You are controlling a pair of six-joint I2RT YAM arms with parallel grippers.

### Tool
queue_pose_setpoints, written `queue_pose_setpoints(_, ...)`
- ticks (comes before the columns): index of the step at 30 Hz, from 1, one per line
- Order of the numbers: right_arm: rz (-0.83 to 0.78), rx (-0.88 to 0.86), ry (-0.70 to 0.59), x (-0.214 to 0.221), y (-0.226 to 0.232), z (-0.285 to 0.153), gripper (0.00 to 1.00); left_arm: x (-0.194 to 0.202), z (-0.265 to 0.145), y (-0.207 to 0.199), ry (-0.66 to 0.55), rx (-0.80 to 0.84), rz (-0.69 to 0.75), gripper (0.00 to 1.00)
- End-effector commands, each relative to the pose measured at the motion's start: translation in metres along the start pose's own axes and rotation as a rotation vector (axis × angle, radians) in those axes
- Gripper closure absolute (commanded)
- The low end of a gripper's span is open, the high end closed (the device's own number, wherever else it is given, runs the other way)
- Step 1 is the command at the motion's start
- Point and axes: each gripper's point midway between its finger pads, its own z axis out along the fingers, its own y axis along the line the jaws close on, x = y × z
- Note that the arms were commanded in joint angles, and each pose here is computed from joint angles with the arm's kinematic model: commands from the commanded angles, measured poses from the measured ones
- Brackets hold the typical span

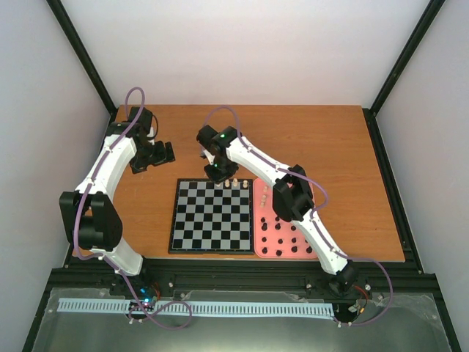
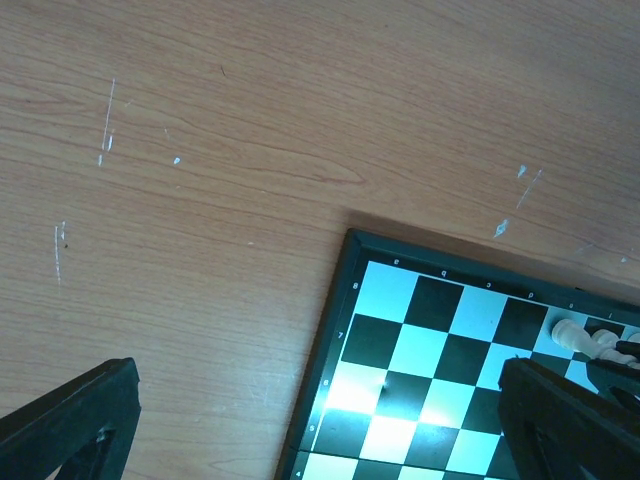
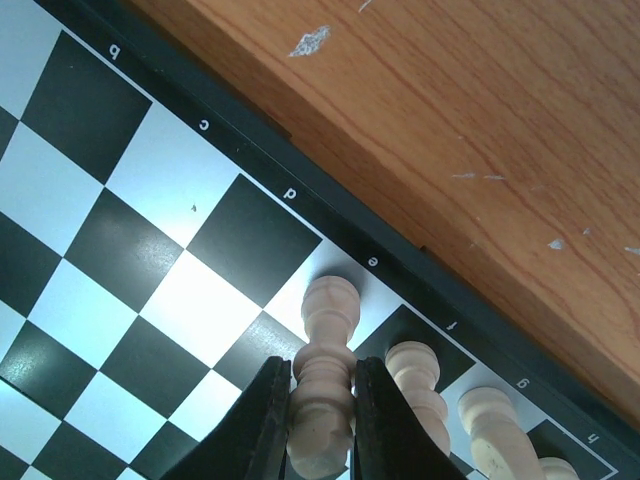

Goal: Set up the chess pieces on the board
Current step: Place the chess piece on the chessboard.

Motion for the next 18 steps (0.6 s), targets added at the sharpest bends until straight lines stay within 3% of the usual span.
queue_pose_setpoints(1, -0.013, 0.012, 0.003, -0.0005, 0.0039, 0.0024, 0.94, -0.0036, -0.0034, -0.004, -0.023, 0.018, -0.008, 0.0)
queue_pose_setpoints(18, -0.017, 0.005, -0.005, -0.0031, 0.0054, 0.0011, 0.77, -0.0032, -0.0014, -0.0056, -0.016, 0.026, -0.007, 0.0)
